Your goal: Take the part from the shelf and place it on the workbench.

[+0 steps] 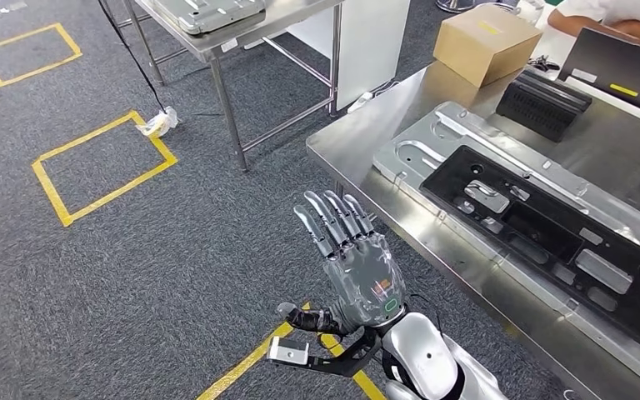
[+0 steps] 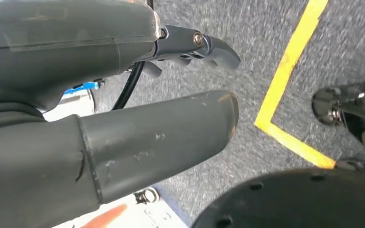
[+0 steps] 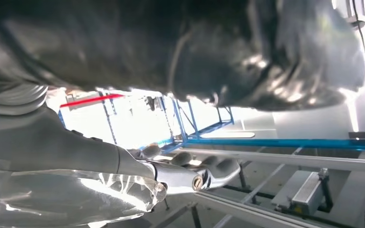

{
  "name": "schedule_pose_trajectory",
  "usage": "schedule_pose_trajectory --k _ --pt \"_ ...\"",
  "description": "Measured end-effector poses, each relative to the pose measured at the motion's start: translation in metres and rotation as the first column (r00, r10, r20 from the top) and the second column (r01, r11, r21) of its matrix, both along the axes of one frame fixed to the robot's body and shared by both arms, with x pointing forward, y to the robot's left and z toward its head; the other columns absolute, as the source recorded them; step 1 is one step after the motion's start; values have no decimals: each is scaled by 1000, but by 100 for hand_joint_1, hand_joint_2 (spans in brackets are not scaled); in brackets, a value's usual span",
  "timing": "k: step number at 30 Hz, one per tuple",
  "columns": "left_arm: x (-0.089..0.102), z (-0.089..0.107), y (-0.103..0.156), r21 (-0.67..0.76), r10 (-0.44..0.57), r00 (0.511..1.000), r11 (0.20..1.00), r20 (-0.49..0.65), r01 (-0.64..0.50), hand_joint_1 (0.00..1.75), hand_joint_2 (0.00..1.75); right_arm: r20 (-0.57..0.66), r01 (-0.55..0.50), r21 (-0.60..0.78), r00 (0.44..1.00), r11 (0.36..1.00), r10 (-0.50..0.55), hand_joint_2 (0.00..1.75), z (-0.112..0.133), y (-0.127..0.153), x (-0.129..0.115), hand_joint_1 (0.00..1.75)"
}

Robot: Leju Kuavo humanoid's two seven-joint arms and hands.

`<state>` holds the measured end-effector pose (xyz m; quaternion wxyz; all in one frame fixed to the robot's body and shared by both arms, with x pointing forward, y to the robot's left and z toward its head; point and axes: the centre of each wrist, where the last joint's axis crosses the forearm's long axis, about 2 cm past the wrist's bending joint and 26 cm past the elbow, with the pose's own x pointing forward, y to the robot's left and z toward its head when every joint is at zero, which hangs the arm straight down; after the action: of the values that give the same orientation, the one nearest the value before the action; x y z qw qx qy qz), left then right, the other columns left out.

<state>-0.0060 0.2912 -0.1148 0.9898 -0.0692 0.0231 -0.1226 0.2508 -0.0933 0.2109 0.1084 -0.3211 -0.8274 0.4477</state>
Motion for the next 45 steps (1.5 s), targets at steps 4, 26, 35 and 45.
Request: schedule_pose_trajectory --k 4,26,35,45 --pt "0 0 0 7 -1 1000 1000 -7 1 0 0 -35 3 7 999 1000 -3 0 -9 -1 -6 0" --pt "-14 0 -17 21 -46 998 999 -40 47 0 0 -974 770 -117 -211 627 77 0 -299 -146 -208 0" --pt "-9 0 -21 35 -104 994 994 -18 104 0 0 -554 705 -653 -694 276 460 175 -321 -139 -238 0" --pt "-8 1 -29 37 -113 994 993 -12 113 0 0 -527 751 -656 -528 75 666 175 -319 -119 -240 0"
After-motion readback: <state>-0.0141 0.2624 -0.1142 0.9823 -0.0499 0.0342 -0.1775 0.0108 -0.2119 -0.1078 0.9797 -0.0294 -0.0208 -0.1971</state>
